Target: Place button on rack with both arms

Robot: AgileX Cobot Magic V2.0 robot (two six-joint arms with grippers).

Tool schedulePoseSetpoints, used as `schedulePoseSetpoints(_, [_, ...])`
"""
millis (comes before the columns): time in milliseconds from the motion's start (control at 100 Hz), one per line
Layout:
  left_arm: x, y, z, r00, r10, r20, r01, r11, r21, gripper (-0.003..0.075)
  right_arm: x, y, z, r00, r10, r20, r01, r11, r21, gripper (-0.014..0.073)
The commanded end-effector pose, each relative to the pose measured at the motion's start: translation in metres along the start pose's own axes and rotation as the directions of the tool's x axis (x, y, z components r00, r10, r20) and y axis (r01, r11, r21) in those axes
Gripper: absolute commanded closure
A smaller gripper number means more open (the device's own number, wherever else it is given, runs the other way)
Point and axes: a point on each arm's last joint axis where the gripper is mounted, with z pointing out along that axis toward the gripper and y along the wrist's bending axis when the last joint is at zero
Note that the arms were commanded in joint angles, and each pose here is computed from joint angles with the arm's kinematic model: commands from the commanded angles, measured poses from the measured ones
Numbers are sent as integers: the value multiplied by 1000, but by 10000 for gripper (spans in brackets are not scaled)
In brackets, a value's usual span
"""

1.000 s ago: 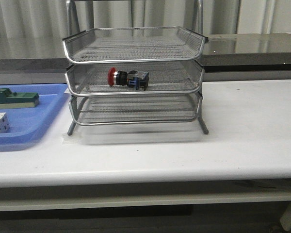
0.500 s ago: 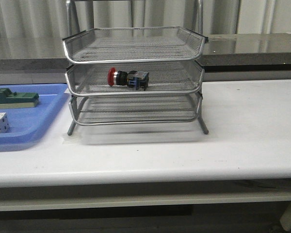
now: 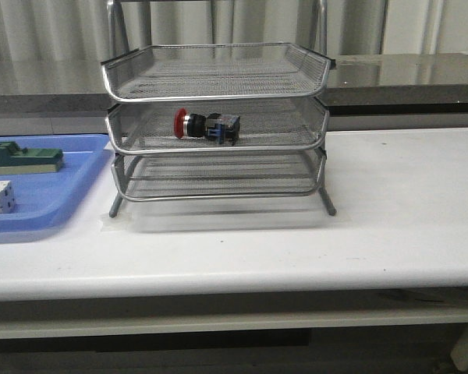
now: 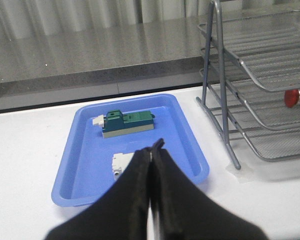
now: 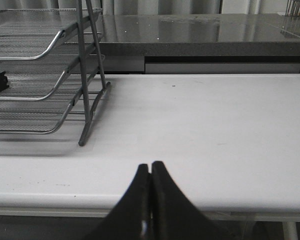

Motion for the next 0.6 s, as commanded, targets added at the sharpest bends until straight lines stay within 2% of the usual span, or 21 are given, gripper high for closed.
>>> schedulePoseSetpoints(0, [-8, 1, -6, 989, -15, 148, 16, 1000, -10, 741, -14, 0, -3, 993, -13, 114, 12, 1000, 5, 655])
schedulePoseSetpoints(390, [48, -4, -19, 975, -10, 222, 13, 1000, -15, 741, -14, 0, -3, 993, -13, 114, 12, 1000, 5, 655])
schedulePoseSetpoints(590, [60, -5, -17, 971, -18, 237, 22, 1000, -12, 741, -14, 0, -3, 993, -13, 114, 12, 1000, 5, 655])
